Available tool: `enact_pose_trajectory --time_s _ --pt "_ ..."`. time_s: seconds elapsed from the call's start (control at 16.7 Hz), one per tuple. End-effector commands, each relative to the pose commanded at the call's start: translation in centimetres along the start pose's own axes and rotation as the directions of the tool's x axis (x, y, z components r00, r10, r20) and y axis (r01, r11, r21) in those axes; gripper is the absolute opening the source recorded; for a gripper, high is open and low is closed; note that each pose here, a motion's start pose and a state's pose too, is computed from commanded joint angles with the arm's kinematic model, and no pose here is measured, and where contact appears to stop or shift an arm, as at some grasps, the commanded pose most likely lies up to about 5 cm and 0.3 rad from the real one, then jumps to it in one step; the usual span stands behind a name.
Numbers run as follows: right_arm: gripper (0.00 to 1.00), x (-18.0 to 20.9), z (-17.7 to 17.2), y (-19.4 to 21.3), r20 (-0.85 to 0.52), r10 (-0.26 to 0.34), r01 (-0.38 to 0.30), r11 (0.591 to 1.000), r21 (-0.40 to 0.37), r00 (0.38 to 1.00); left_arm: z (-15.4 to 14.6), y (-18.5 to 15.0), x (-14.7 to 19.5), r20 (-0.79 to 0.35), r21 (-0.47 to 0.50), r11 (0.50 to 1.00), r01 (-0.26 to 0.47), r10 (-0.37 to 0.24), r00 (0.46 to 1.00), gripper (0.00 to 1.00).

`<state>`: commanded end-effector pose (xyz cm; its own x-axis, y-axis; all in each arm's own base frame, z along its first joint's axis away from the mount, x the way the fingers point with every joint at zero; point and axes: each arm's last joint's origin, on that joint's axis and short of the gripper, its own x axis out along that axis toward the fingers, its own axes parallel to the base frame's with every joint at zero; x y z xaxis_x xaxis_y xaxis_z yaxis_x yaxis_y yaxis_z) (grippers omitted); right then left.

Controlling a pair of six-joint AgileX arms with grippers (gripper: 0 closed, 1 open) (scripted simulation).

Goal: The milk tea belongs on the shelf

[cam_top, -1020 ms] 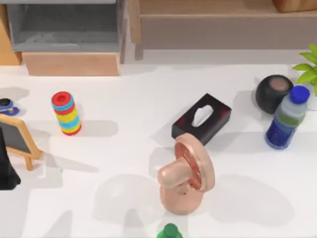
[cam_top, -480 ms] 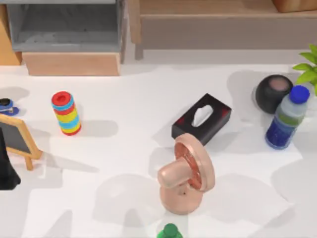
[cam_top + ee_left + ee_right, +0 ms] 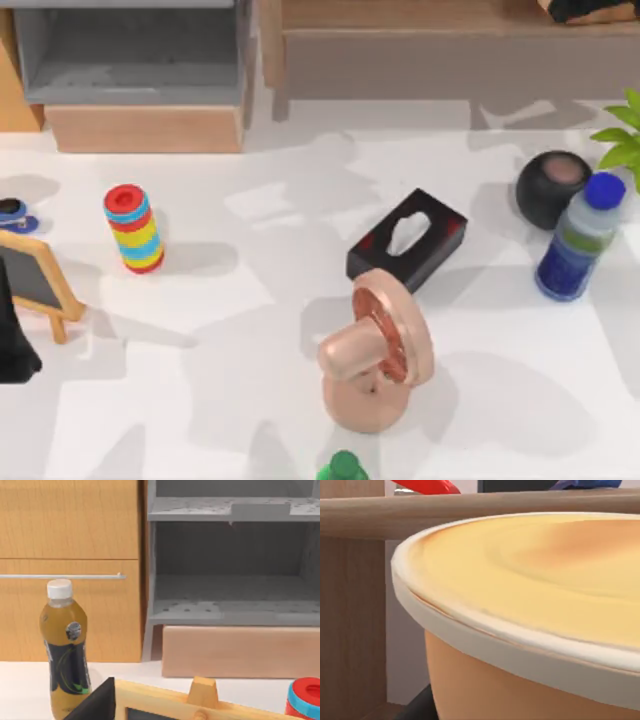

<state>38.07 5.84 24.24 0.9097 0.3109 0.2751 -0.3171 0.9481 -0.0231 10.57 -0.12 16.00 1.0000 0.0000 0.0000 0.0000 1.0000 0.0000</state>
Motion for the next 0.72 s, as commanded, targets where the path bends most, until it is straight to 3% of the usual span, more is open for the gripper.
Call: enact_pose_trajectory --time_s 0.24,0.72 --pt "0.00 2.7 -1.2 6.0 -0.143 -0.071 0.077 0.996 0.037 0.987 0.0 0.0 0.0 0.000 0.000 1.000 0.000 0.000 1.000 1.00" --pt "0.00 7.8 -0.6 12.1 -0.271 -0.295 0.288 0.955 -0.064 0.916 0.0 0.0 0.0 0.000 0.000 1.000 0.000 0.000 1.000 1.00"
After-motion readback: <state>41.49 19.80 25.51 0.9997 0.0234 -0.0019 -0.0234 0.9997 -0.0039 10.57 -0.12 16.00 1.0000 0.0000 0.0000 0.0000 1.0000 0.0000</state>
